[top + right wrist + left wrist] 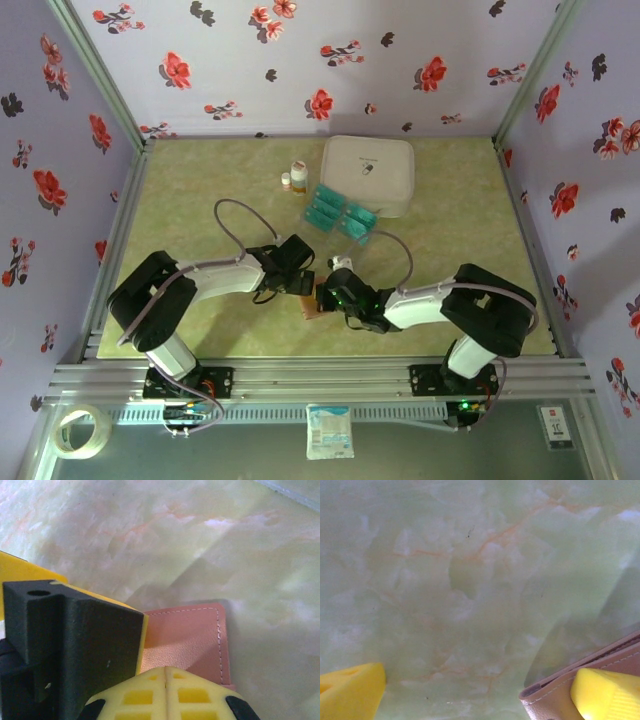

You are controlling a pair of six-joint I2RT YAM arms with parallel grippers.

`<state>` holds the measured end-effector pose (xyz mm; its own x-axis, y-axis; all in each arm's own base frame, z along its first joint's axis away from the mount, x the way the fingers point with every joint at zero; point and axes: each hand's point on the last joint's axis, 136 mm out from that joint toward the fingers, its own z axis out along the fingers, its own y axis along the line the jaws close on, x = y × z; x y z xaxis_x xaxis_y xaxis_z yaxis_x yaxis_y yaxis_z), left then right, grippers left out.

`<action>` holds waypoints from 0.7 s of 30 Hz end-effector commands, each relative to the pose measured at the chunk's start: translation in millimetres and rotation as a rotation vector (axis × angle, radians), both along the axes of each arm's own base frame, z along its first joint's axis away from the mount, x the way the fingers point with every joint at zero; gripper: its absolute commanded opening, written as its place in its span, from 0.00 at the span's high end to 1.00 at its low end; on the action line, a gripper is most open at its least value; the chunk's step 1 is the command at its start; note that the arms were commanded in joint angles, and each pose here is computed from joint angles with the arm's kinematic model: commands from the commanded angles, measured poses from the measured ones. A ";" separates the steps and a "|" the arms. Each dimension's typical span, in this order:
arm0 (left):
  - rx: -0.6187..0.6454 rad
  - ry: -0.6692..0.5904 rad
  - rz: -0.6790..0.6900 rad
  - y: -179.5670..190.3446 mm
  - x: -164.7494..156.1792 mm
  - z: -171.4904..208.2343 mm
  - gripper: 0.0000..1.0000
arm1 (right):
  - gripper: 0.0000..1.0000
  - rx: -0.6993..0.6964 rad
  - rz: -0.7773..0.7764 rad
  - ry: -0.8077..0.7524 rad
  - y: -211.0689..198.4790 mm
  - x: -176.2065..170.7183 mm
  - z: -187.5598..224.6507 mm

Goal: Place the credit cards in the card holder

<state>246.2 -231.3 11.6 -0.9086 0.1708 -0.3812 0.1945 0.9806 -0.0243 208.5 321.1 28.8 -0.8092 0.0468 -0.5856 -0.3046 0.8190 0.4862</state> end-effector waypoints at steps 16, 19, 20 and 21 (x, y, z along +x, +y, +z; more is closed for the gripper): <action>0.038 0.071 0.103 38.7 34.8 -21.5 0.00 | 0.63 -0.227 0.038 0.000 -12.8 -21.6 -1.6; 0.010 0.028 0.122 46.1 62.3 0.8 0.00 | 0.48 -0.203 0.046 -0.042 1.2 -9.3 30.2; 0.000 0.013 0.131 49.5 70.6 8.9 0.00 | 0.44 -0.198 0.047 -0.053 3.2 -6.4 39.4; -0.013 -0.007 0.138 52.8 79.3 19.6 0.00 | 0.40 -0.192 0.042 -0.068 5.1 -2.5 51.3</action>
<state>274.5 -217.2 22.9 -0.9594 0.0602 -0.2755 0.1025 0.9846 -0.1418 201.1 331.4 56.7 -0.7815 -0.0709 -0.6199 -0.3534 0.8691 0.3461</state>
